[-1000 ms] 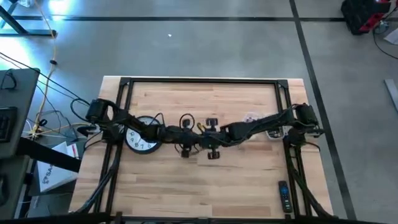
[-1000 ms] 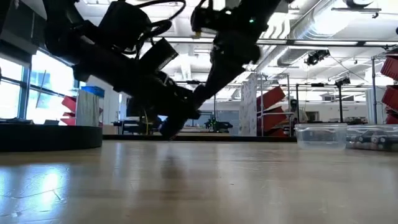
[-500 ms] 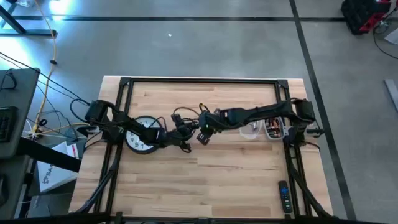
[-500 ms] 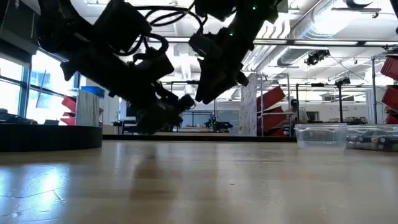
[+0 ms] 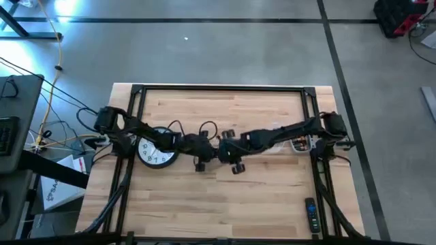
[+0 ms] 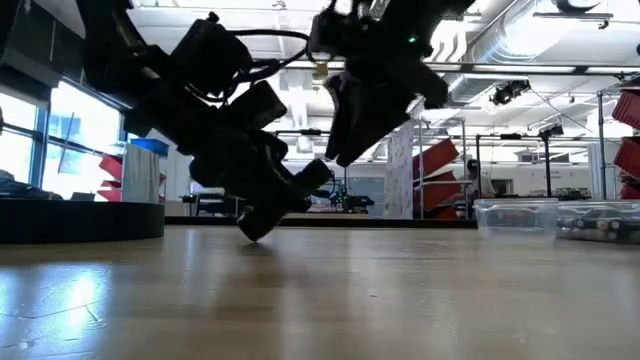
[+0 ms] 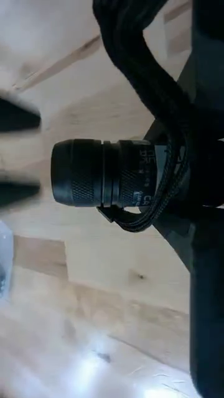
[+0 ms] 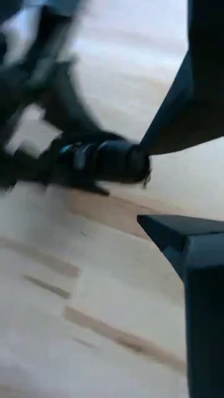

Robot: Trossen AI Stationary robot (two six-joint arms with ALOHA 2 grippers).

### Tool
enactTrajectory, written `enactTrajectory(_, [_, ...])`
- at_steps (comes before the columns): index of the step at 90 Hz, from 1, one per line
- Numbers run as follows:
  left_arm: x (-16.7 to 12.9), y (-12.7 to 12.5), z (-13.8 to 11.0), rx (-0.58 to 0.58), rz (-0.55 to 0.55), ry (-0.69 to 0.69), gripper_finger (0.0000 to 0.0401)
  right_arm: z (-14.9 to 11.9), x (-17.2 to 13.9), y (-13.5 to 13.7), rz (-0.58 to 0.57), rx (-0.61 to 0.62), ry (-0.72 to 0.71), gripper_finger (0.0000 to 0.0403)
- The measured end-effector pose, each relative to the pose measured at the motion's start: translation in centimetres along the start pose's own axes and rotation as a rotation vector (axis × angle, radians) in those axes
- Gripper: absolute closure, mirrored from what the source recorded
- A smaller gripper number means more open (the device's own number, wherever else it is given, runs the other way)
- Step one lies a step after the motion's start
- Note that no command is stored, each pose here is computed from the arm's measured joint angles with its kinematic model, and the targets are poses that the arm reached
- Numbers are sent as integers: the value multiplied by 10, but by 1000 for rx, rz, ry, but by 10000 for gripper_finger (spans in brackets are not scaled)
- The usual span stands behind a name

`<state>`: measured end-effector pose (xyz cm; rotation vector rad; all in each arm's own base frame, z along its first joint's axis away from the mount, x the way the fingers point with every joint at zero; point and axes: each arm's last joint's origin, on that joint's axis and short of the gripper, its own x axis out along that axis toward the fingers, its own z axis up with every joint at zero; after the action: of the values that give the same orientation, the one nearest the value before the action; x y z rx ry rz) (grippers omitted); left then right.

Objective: Insert battery
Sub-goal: Close the black flashlight lid

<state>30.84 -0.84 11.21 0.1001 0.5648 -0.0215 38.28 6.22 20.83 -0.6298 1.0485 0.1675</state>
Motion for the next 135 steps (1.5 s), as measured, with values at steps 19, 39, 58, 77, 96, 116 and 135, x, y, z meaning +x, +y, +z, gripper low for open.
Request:
enactTrajectory(19, [0, -1, 0, -5, -75, -7, 302, 17, -9, 22, -132, -333, -18, 181])
enactTrajectory(39, [0, -6, 0, 6, -167, -16, 302, 21, -9, 21, -158, -466, -38, 175])
enactTrajectory(58, [0, -9, 1, 21, -187, -34, 302, 21, 7, 27, -134, -566, -20, 193])
enactTrajectory(77, [0, -9, 1, 23, -189, -36, 302, 19, 19, 31, -116, -607, 8, 197])
enactTrajectory(96, [0, -9, 1, 31, -189, -36, 302, 19, 19, 29, -146, -554, 21, 212])
enactTrajectory(116, [0, -9, 2, 36, -188, -37, 302, 18, 20, 27, -141, -472, 16, 262])
enactTrajectory(135, [0, -10, 3, 58, -184, -49, 302, 18, 20, 28, -141, -393, 10, 311])
